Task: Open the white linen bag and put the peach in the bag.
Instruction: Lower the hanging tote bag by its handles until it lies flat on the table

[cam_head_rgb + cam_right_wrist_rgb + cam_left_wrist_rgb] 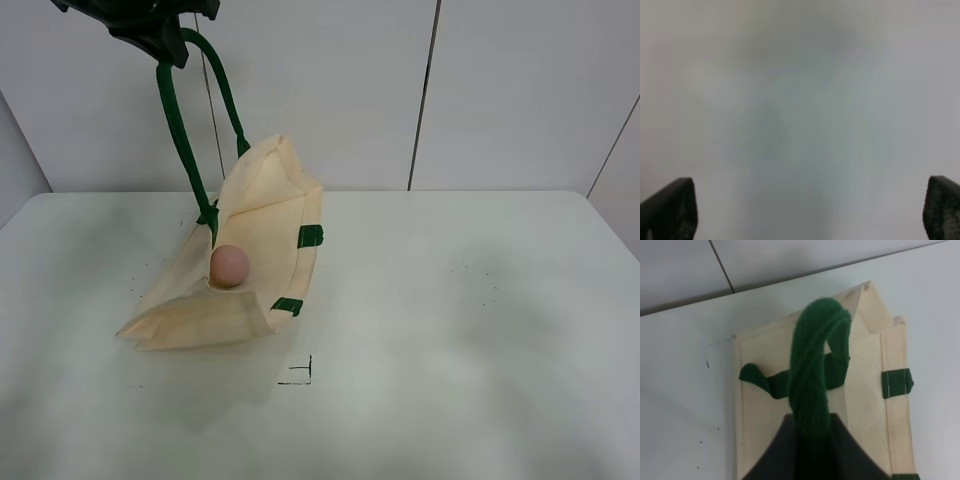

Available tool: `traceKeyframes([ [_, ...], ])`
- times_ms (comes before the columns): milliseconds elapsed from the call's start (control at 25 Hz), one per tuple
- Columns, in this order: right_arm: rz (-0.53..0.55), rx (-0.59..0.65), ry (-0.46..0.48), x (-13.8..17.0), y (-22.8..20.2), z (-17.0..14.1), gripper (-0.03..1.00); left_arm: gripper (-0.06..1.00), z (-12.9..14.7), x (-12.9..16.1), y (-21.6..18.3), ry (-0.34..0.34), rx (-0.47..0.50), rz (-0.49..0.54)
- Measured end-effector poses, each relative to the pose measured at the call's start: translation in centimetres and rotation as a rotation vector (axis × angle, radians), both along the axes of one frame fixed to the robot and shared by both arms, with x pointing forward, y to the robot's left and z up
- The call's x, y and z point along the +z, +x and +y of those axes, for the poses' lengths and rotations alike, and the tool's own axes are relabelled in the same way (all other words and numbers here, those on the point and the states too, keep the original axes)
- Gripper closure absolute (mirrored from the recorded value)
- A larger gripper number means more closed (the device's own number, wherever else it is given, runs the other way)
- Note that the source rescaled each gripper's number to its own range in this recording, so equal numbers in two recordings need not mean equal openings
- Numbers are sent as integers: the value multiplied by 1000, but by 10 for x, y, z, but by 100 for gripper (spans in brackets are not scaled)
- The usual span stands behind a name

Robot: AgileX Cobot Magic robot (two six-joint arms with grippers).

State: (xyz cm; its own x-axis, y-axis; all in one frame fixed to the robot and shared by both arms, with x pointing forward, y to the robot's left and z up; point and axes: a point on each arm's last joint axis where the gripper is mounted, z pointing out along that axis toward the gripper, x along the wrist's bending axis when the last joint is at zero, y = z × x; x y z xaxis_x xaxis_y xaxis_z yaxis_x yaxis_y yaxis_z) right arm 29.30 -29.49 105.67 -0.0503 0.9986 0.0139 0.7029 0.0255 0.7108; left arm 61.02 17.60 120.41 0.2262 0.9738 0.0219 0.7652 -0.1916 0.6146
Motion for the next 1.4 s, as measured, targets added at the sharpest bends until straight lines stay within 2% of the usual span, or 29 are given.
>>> traceKeyframes([
  [360,-298,-9,6,-4,-52,-3,-3,94,0,0,0,0,0,0],
  [640,-333,-16,10,-4,-57,-4,-3,94,-1,-4,1,1,-2,15],
  [760,-333,-17,12,-4,-57,-4,-3,94,-5,-24,8,0,-10,79],
  [1000,-333,-17,12,-4,-57,-4,-3,94,-16,-94,32,46,-12,261],
  [1240,-333,-17,12,-4,-57,-4,-3,94,-27,-159,56,67,-20,368],
  [1320,-333,-17,12,-4,-57,-4,-3,93,-29,-169,60,66,-31,384],
  [1400,-333,-17,12,-4,-57,-4,-3,81,-32,-186,64,61,-47,419],
])
